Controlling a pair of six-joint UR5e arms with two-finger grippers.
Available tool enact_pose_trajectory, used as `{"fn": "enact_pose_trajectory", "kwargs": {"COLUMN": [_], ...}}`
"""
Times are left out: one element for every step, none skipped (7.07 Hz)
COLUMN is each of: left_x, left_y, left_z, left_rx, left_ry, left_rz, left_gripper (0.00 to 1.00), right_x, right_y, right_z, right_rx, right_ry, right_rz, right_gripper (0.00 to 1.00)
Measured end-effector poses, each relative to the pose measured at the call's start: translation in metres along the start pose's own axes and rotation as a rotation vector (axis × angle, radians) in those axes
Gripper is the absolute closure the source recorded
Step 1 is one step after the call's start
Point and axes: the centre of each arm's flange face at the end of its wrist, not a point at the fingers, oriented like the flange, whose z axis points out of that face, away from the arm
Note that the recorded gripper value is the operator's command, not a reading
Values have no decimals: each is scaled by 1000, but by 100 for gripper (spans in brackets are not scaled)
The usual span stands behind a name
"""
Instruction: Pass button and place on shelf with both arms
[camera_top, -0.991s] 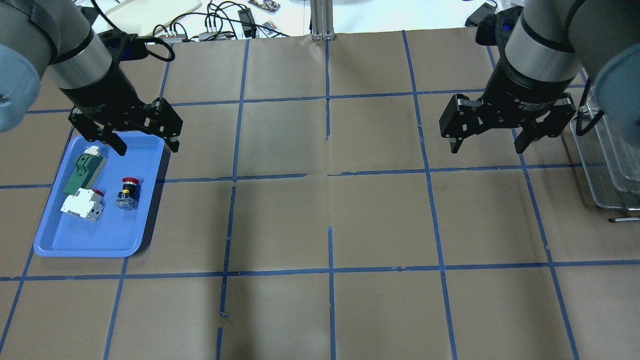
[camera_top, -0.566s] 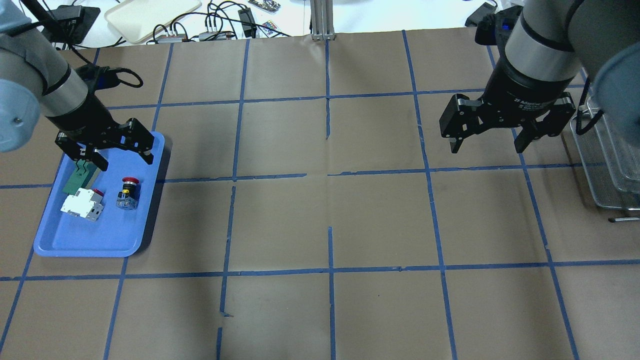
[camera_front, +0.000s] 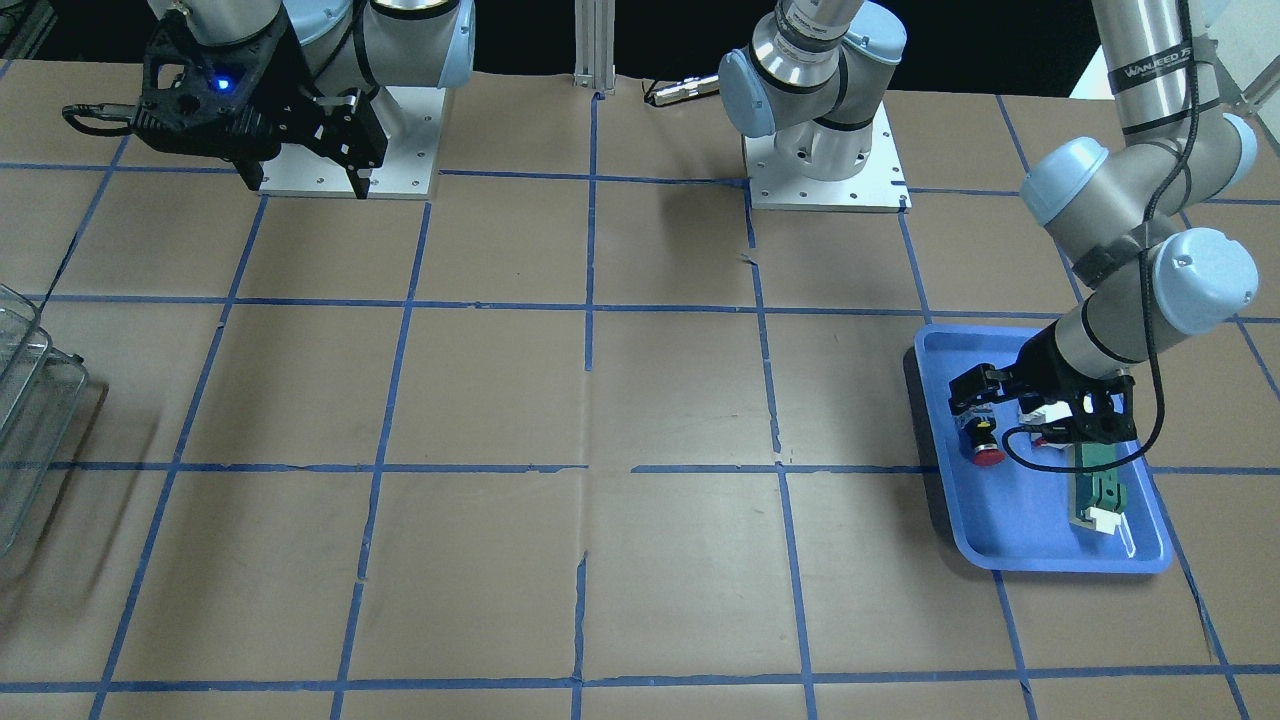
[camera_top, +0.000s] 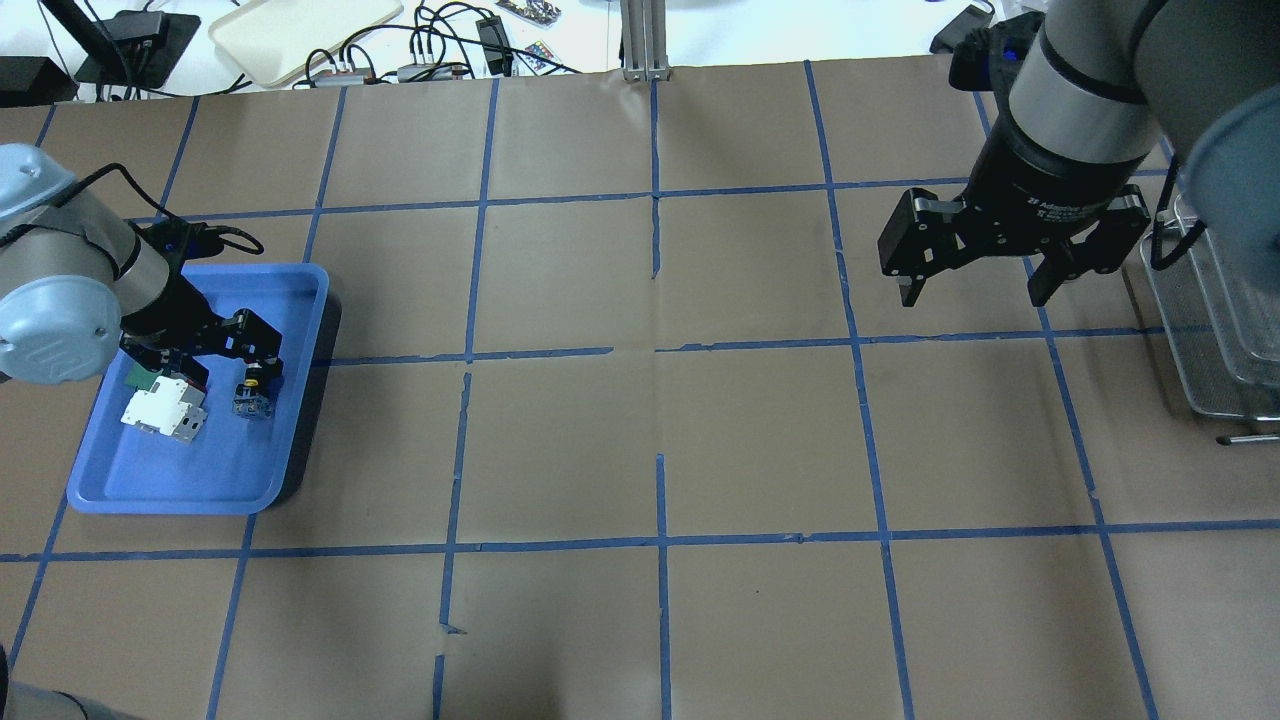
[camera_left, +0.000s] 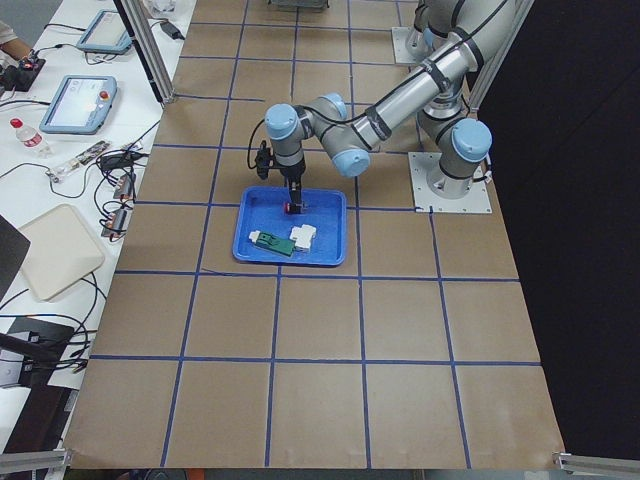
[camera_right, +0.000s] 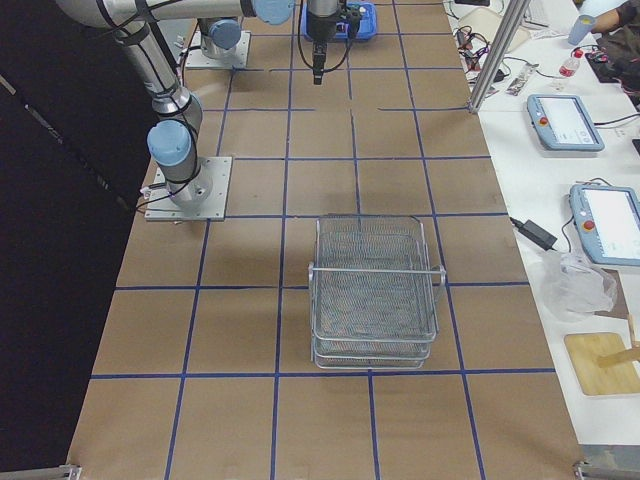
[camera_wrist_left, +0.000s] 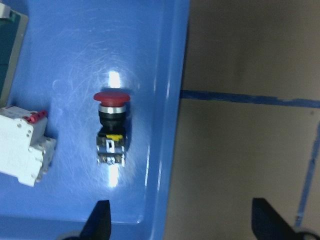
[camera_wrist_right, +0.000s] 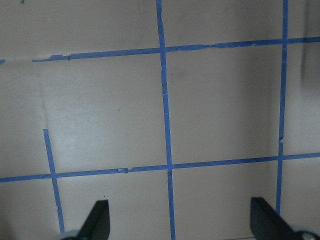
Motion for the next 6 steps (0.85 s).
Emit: {"fn": "enact_pose_trajectory", "kwargs": {"left_x": [-7, -10, -11, -12, -12, -13], "left_y": [0, 0, 0, -1, -1, -1], "left_z": [16, 25, 30, 32, 33, 33], "left_rx": [-17, -29, -35, -37, -38, -40], "left_ry": [9, 17, 20, 21, 20, 15], "left_rz": [-2, -4, -4, -3, -2, 1], "left_gripper": [14, 68, 100, 100, 100, 100], "right_x": [0, -1, -1, 0, 6, 17], "right_y": [0, 0, -1, -4, -14, -26], "right_z": [0, 0, 0, 2, 8, 14], "right_rx": [0, -1, -2, -4, -16, -30], "right_ry": [-1, -6, -13, -16, -17, -22], "right_rz": [0, -1, 2, 17, 59, 111], "right_gripper": [0, 0, 0, 0, 0, 0]}}
